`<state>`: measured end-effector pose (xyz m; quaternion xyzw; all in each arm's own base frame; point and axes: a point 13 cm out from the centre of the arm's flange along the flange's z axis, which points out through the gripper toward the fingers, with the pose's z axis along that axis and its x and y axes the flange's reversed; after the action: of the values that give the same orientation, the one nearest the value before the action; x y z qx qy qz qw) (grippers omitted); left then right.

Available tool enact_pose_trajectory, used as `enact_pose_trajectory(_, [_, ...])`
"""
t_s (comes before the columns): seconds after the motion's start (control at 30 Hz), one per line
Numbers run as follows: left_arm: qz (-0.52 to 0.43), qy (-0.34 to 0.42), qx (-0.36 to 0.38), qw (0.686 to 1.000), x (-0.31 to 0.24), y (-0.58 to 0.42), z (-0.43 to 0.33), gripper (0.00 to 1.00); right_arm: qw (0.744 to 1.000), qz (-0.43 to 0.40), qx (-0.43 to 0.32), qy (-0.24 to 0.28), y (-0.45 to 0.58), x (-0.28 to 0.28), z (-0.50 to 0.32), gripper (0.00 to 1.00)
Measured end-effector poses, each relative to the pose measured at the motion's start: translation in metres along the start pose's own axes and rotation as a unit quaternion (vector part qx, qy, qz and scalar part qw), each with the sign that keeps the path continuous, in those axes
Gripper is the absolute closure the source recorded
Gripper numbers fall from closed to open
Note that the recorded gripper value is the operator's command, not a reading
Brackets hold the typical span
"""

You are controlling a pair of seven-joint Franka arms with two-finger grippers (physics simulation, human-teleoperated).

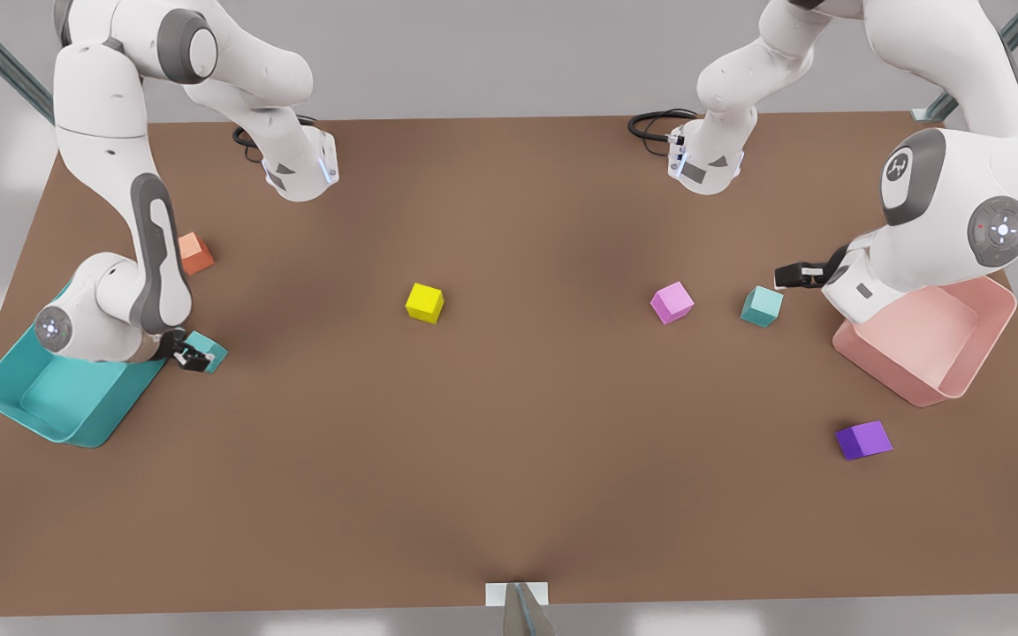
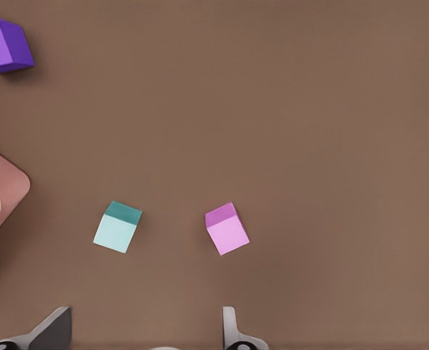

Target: Stack the two blue cubes on top of each other

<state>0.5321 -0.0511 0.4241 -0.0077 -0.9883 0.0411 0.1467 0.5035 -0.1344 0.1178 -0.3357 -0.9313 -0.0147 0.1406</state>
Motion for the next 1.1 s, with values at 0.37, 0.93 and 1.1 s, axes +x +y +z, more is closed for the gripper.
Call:
enact_pose_trajectory(0.37, [-0.004,0.001,0.000,1.000,0.000,0.000,0.000,0.00,0.998,-0.031,-0.012,-0.054,-0.009,-0.016,0.010,0.00])
enact_pose_trajectory(0.93, [-0.030,-0.056,0.013,0.998,-0.003,0.008,-0.058,0.00,0.995,-0.089,0.000,-0.049,-0.025,-0.013,0.041,0.00])
enact_pose_trajectory(1.1, [-0.055,-0.068,0.019,0.996,-0.003,0.027,-0.074,0.00,0.994,-0.101,0.006,-0.040,-0.026,-0.009,0.053,0.00])
